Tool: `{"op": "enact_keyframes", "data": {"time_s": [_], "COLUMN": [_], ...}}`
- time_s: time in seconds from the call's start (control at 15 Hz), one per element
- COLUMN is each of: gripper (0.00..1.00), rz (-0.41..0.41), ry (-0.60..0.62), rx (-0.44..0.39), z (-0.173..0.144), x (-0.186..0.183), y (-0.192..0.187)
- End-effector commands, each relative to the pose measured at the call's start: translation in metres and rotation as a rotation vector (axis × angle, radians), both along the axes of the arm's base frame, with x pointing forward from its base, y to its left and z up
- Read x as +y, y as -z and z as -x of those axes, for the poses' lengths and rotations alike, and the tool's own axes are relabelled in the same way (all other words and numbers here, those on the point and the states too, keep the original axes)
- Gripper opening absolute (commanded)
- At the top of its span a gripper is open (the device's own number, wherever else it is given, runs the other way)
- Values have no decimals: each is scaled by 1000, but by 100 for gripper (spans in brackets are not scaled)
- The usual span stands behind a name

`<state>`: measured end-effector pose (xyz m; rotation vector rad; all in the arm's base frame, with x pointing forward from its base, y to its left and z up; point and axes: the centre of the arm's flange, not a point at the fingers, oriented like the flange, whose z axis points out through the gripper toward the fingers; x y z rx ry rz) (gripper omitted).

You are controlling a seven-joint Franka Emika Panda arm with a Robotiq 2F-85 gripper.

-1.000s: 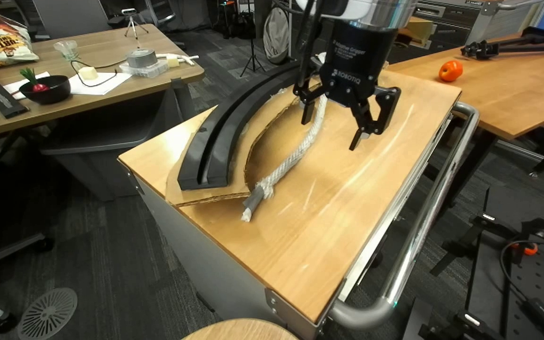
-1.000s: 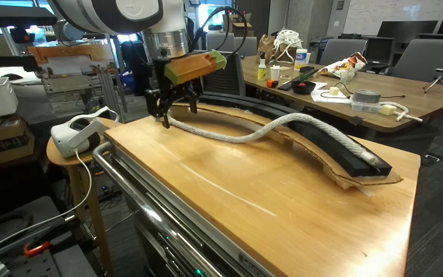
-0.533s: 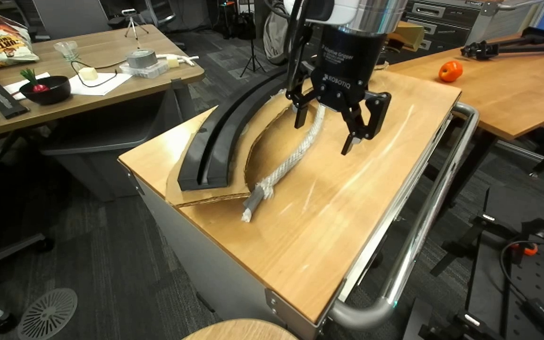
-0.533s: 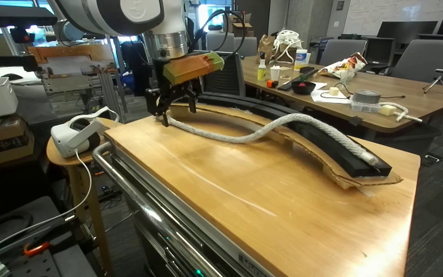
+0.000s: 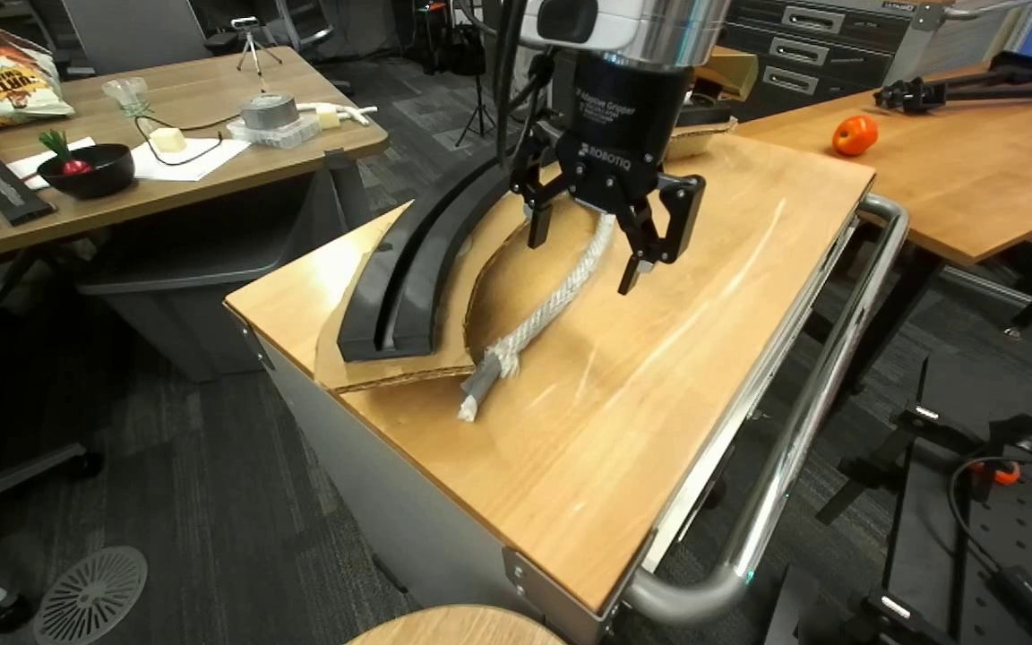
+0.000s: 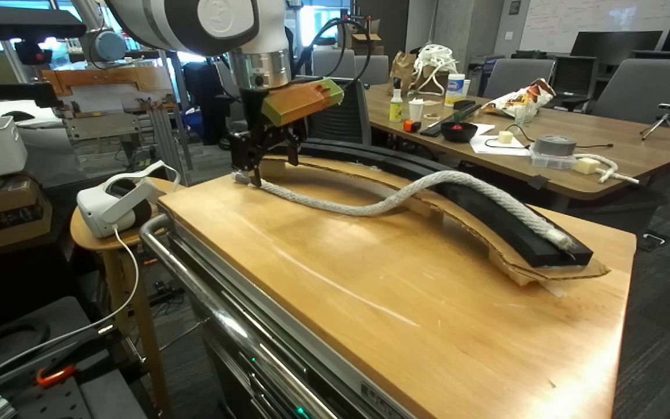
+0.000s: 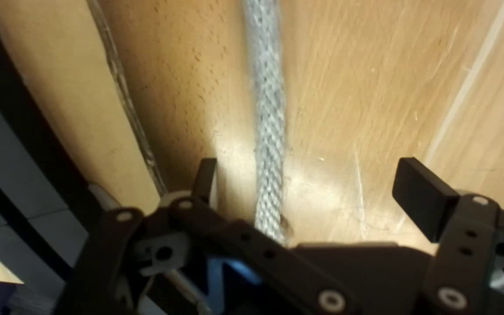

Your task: Place the white rope on the curved black board

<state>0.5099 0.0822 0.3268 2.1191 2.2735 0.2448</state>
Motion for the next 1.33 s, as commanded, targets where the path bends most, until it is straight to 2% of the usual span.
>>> {"op": "enact_keyframes", "data": {"time_s": [0.0, 0.4, 0.67, 0.87, 1.0, 1.07, 1.27], "gripper": [100, 100, 89, 87, 63, 61, 37], "rz": [-34, -47, -49, -52, -52, -52, -53], "ry": [-29, -34, -36, -34, -30, -29, -22], "rx": [31, 77, 100, 121, 131, 136, 139], "z": [-28, -38, -41, -41, -40, -40, -40], "x": [-4, -8, -8, -10, -12, -13, -16], "y": [1, 18, 29, 37, 40, 41, 42]}}
